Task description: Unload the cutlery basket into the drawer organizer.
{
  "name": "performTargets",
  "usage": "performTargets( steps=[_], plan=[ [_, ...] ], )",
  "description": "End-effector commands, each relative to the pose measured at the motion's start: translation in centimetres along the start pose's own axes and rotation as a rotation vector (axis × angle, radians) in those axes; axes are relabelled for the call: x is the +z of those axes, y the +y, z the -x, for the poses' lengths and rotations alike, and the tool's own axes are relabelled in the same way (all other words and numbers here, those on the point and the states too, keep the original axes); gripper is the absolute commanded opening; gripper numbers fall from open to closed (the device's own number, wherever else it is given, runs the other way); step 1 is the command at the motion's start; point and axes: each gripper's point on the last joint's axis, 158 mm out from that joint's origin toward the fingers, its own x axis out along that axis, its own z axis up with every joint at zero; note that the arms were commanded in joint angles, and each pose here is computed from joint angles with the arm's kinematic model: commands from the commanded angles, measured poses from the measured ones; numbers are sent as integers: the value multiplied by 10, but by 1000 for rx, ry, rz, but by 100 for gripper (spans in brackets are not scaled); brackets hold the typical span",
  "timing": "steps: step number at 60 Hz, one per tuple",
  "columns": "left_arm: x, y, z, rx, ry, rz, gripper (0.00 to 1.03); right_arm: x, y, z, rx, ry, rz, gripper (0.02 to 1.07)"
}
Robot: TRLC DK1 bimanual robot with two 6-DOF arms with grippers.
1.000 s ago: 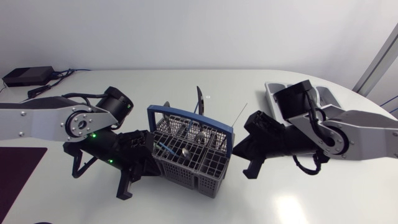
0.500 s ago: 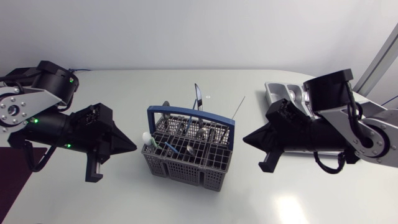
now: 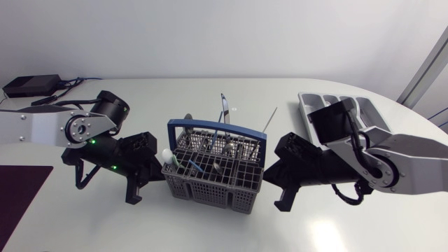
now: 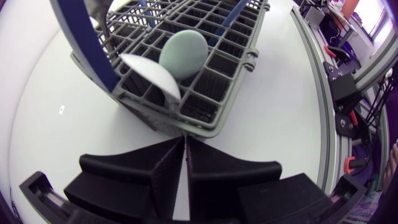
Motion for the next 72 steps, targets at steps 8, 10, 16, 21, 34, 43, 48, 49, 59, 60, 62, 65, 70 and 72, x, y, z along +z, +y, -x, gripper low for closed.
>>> performTargets(
  steps=[8, 10, 16, 21, 34, 43, 48, 49, 59, 60, 62, 65, 70, 72],
  plan=[
    [41, 9, -6, 8, -63, -50, 24, 13, -28, -8, -40, -18, -22, 8],
    [43, 11, -7, 10, -62, -50, 24, 16, -34, -8, -50, -22, -27, 8],
    [48, 17, -9, 16, -63, -47, 24, 19, -49, -10, -69, -24, -34, 8],
    [51, 21, -9, 24, -69, -44, 24, 20, -57, -12, -77, -21, -40, 8],
    [54, 28, -6, 40, -78, -41, 24, 24, -66, -17, -91, -16, -44, 8],
    [56, 25, -9, 31, -75, -43, 24, 23, -70, -19, -108, -8, -46, 8],
    [54, 27, -7, 36, -76, -36, 24, 19, -70, -19, -113, 2, -47, 8],
    [54, 28, -6, 39, -77, -35, 24, 18, -69, -18, -114, 4, -48, 8],
    [34, 31, 16, 97, -85, 6, 25, 3, -70, 5, -195, 7, -47, 10],
    [33, 30, 18, 101, -86, 7, 25, 2, -70, 8, -210, 7, -43, 11],
    [30, 29, 21, 109, -86, 5, 25, 0, -70, 12, -221, 6, -43, 13],
    [25, 25, 33, 143, -96, 6, 25, -5, -69, 27, -252, -8, -45, 21],
    [24, 18, 51, 195, -119, -25, 25, -7, -64, 43, -272, -27, -44, 32],
    [25, 13, 58, 218, -130, -50, 25, -9, -62, 48, -276, -27, -45, 38]
  ],
)
